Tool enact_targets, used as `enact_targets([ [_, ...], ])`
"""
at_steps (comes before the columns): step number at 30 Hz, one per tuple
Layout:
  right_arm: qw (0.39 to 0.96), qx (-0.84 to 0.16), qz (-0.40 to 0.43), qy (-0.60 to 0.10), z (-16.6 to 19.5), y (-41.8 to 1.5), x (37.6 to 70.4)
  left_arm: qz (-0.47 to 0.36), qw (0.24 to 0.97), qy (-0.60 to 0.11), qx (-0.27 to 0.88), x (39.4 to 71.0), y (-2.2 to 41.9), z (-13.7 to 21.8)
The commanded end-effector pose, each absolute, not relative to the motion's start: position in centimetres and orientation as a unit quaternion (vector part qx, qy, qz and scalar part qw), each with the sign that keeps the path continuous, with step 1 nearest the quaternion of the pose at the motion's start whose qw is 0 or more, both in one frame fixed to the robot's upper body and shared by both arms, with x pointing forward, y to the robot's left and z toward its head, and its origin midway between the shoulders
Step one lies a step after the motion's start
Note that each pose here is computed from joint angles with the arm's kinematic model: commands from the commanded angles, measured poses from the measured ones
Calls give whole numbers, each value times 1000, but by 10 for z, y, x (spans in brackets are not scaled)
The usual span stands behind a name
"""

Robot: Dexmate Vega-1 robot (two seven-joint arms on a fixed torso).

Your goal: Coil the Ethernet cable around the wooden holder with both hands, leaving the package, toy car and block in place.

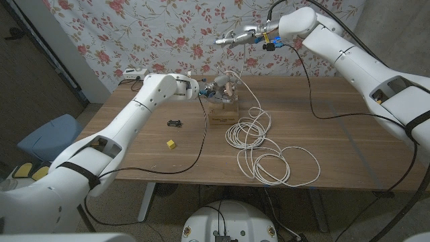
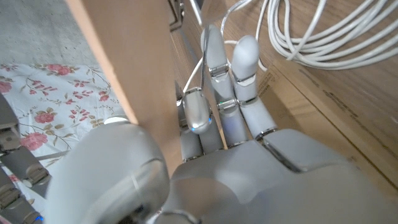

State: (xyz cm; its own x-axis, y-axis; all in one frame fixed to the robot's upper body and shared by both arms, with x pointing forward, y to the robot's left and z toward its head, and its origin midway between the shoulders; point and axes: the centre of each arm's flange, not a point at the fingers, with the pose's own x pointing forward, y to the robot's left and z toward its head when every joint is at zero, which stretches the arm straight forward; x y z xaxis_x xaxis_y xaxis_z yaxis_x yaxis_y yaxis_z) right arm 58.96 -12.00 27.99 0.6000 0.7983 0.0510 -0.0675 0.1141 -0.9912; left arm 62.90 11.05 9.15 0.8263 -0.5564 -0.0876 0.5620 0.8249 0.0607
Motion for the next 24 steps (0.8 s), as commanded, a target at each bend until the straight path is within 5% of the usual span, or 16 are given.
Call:
enact_targets([
  [1, 677, -576, 326, -323, 279, -112, 590, -179, 982, 57, 37, 622, 138, 83],
  [24, 696, -564, 335, -293, 282, -109, 598, -175, 966, 5, 189, 611, 142, 110],
])
